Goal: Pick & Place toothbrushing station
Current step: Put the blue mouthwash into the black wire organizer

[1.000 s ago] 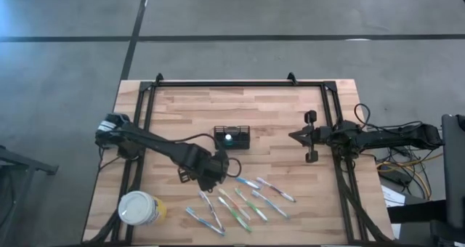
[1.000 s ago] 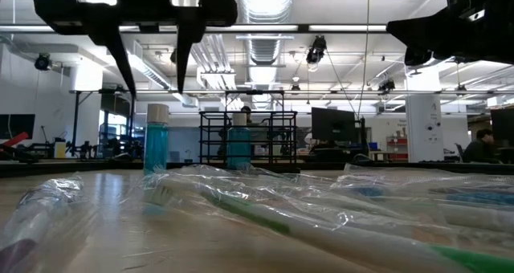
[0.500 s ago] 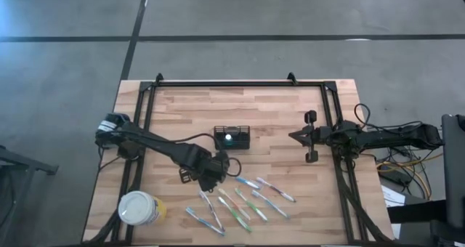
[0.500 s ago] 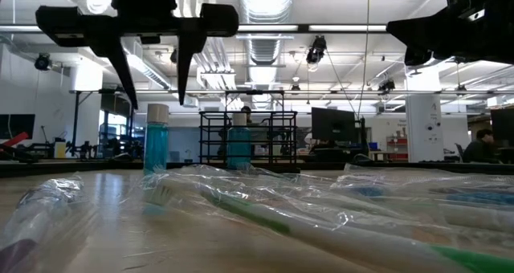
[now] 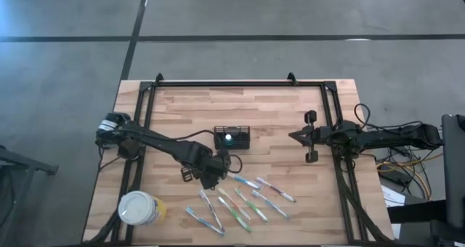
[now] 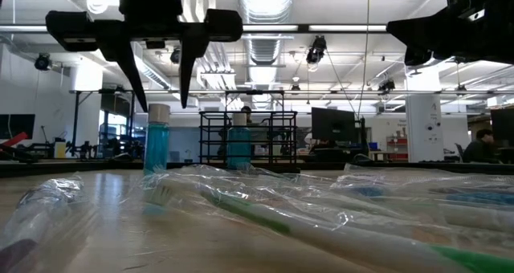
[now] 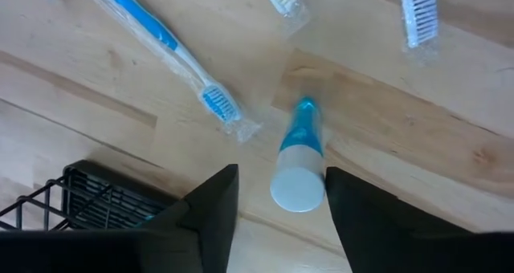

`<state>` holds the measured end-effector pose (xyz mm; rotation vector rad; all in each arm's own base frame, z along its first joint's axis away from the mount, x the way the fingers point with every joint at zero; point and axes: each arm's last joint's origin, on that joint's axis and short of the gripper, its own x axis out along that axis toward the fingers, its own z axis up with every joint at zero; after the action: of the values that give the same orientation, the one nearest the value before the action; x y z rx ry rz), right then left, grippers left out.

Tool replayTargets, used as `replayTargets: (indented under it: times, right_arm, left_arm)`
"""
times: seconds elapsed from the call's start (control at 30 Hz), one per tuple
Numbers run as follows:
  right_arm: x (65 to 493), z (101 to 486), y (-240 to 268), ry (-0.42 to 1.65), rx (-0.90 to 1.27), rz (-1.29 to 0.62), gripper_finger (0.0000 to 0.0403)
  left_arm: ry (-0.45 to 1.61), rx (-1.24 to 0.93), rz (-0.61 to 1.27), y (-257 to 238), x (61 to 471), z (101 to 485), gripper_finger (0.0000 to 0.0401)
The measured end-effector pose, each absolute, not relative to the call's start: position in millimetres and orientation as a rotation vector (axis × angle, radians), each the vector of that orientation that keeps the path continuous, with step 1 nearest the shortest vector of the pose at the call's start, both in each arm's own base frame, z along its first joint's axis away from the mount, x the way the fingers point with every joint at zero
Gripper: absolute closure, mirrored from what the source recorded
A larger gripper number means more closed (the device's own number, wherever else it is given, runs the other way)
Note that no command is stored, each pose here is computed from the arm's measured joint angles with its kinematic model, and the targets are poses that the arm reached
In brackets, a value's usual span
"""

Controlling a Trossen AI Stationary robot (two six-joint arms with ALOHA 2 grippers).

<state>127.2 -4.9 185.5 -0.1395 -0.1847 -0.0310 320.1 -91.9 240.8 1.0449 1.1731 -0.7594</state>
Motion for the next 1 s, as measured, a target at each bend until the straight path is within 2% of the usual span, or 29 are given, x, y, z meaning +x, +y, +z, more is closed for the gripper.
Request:
replayTargets:
  times: [0.33, 0.53, 1.0]
  right_arm:
    - [127.2, 185.5, -4.9, -0.185, -0.139, -0.031, 0.0394]
    - [127.2, 185.6, -4.9, -0.185, -0.140, -0.031, 0.0394]
    - [127.2, 185.6, -4.9, -0.185, -0.140, -0.031, 0.0394]
  left_arm:
    - [1.176, 1.027, -0.783, -91.9, 318.4, 235.4, 0.0238]
    - [1.204, 1.029, -0.791, -90.1, 314.3, 222.1, 0.0238]
    - [1.163, 1.020, -0.763, -91.6, 319.4, 230.3, 0.0238]
